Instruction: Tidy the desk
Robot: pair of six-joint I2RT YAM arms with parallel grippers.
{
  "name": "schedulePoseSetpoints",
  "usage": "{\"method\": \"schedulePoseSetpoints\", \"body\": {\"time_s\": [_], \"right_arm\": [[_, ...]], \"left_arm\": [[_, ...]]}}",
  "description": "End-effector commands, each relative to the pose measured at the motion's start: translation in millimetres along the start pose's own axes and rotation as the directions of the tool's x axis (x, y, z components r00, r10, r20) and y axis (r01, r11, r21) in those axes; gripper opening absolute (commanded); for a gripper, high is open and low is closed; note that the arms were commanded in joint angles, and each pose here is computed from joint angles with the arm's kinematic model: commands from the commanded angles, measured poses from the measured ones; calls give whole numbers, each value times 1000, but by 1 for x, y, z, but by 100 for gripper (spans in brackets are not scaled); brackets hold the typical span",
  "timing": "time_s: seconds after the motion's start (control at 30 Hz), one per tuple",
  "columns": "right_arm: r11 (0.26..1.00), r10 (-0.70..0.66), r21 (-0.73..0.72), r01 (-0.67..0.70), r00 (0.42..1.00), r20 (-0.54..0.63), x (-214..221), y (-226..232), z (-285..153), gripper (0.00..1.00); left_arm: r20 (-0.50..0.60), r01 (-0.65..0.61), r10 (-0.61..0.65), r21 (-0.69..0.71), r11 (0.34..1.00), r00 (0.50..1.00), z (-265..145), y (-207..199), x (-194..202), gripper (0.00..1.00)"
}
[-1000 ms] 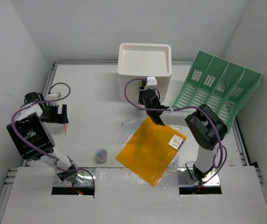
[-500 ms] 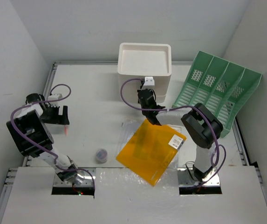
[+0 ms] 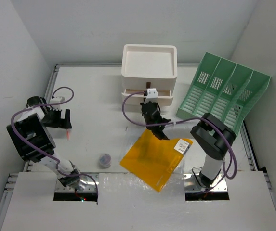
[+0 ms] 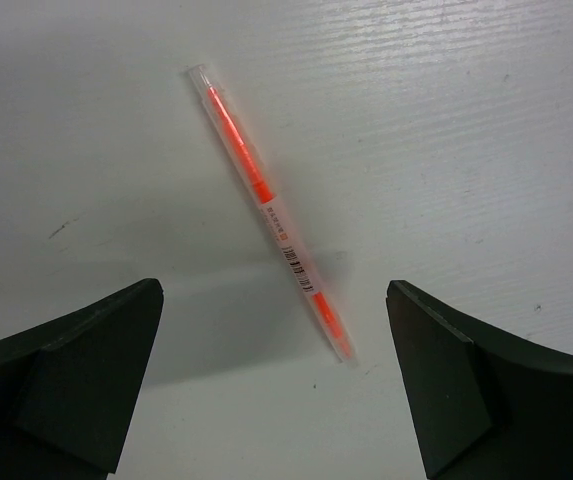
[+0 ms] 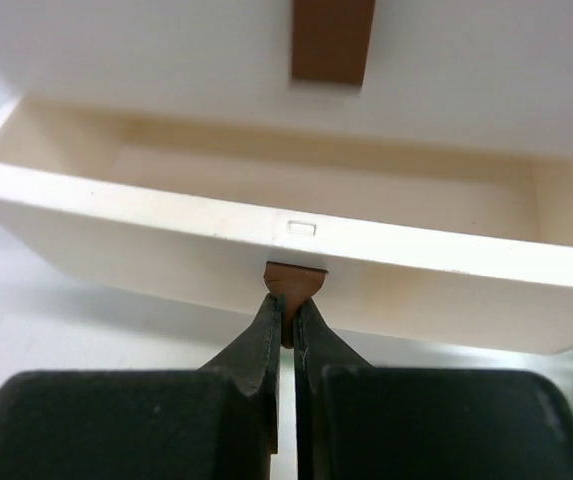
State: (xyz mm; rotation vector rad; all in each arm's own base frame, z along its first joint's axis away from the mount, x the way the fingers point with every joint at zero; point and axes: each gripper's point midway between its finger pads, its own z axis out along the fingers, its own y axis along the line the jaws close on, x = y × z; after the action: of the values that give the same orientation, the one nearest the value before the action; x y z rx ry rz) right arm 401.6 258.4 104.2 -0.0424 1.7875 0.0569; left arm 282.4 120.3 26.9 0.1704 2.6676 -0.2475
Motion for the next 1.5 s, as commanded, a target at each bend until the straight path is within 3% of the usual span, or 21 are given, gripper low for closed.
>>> {"method": "schedulePoseSetpoints", "body": {"time_s": [0.0, 0.37, 0.43, 0.47, 0.5, 0.53, 0.67, 0.8, 0.9, 1.03, 1.23, 1.3, 1.47], "right_arm": [[996, 60, -68, -54, 994, 88, -26, 17, -34, 0], [976, -7, -216, 19, 998, 55, -13, 37, -99, 0], [966, -15, -258, 25, 999, 41, -15, 45, -102, 17], [960, -36, -276, 41, 999, 23, -13, 47, -104, 32], [950, -48, -309, 49, 999, 10, -11, 52, -107, 57], [946, -55, -321, 53, 998, 3, -13, 54, -109, 63], [935, -77, -349, 64, 997, -24, -7, 47, -119, 72], [929, -55, -367, 48, 998, -10, -6, 27, -136, 73], [929, -70, -365, 65, 998, 1, -3, 15, -143, 73], [929, -92, -355, 100, 995, 41, -14, 2, -149, 73], [931, -131, -332, 149, 989, 76, -22, -9, -152, 74], [936, -136, -315, 156, 987, 85, -24, -13, -152, 75], [937, -151, -302, 175, 983, 100, -33, -13, -150, 76]], "left_arm": [[33, -34, 33, 29, 999, 999, 2, -4, -8, 93], [10, -51, 50, 68, 996, 999, 7, -17, -6, 88], [-3, -49, 50, 75, 996, 999, 11, -21, -4, 88], [-9, -60, 61, 81, 995, 998, 13, -25, -5, 88], [-19, -65, 66, 71, 995, 998, 15, -25, -3, 88], [-27, -70, 72, 66, 995, 997, 18, -26, -4, 88], [-106, -77, 75, -18, 997, 991, 36, -20, 1, 86], [-159, -49, 22, -171, 984, 987, 38, 8, 7, 85], [-160, -22, -7, -179, 984, 987, 40, 8, 7, 81], [-195, -8, -24, -158, 987, 981, 51, 3, 14, 64], [-227, 12, -28, -71, 997, 973, 63, -13, 27, 22], [-229, 15, -31, -72, 997, 973, 65, -12, 28, 2], [-172, 8, -17, -54, 999, 985, 60, -15, 13, 0]]}}
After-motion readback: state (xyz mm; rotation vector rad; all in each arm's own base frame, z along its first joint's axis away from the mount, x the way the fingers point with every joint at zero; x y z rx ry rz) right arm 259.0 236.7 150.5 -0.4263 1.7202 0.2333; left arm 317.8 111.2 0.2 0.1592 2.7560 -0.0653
